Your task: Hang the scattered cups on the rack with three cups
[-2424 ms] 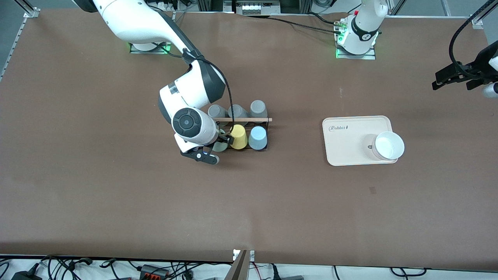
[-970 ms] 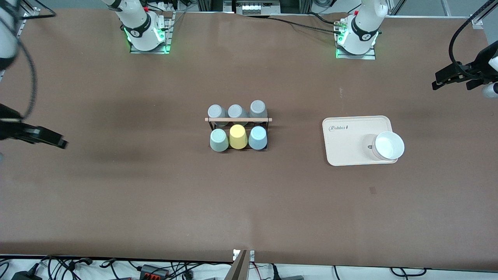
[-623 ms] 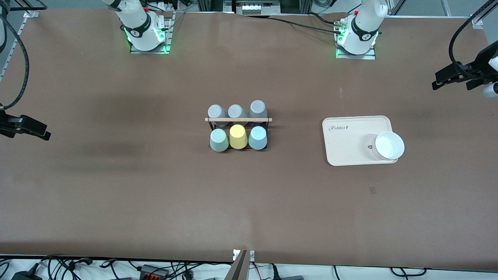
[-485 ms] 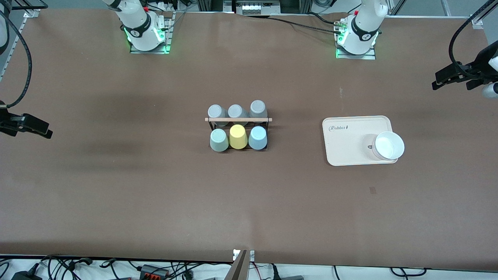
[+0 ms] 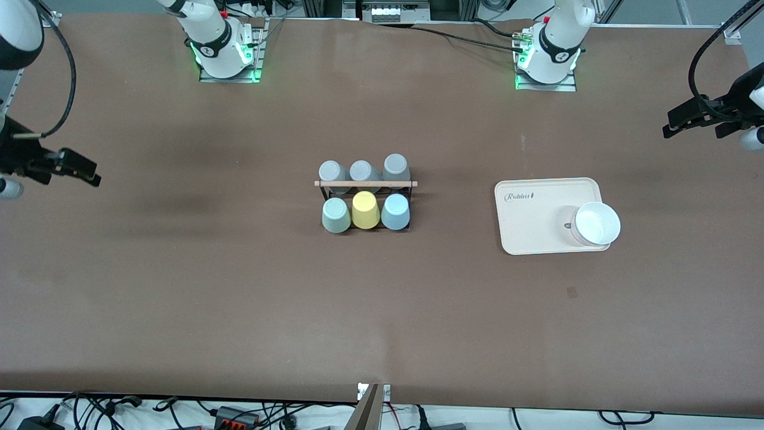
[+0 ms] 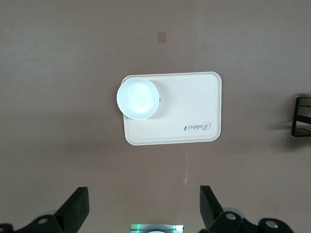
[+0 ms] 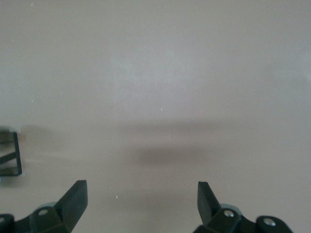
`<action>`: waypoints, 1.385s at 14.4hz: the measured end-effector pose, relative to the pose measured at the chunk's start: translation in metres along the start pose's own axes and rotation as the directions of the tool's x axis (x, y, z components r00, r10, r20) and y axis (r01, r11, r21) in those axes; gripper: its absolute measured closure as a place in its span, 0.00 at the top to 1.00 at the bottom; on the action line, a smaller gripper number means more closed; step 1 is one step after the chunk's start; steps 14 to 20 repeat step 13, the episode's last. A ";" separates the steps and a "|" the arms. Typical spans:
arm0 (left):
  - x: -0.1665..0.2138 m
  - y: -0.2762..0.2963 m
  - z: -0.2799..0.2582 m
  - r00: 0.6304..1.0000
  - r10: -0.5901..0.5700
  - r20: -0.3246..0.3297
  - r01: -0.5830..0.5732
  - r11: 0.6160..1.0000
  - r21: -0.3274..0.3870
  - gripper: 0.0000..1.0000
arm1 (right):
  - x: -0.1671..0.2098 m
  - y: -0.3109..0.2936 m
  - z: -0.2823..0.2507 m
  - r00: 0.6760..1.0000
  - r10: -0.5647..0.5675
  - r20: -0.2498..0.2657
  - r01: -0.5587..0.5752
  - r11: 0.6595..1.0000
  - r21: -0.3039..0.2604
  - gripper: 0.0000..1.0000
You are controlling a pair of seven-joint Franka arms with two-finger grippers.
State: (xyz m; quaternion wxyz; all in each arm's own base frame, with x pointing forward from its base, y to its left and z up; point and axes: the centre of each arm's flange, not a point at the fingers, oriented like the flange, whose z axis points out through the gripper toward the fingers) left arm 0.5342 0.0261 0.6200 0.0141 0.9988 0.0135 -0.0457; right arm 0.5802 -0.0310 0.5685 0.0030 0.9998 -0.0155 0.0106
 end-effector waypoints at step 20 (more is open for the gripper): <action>0.000 0.000 0.000 1.000 -0.002 0.000 0.002 1.000 0.000 1.00 | -0.020 0.000 -0.020 1.000 -0.003 0.018 0.003 1.000 0.002 1.00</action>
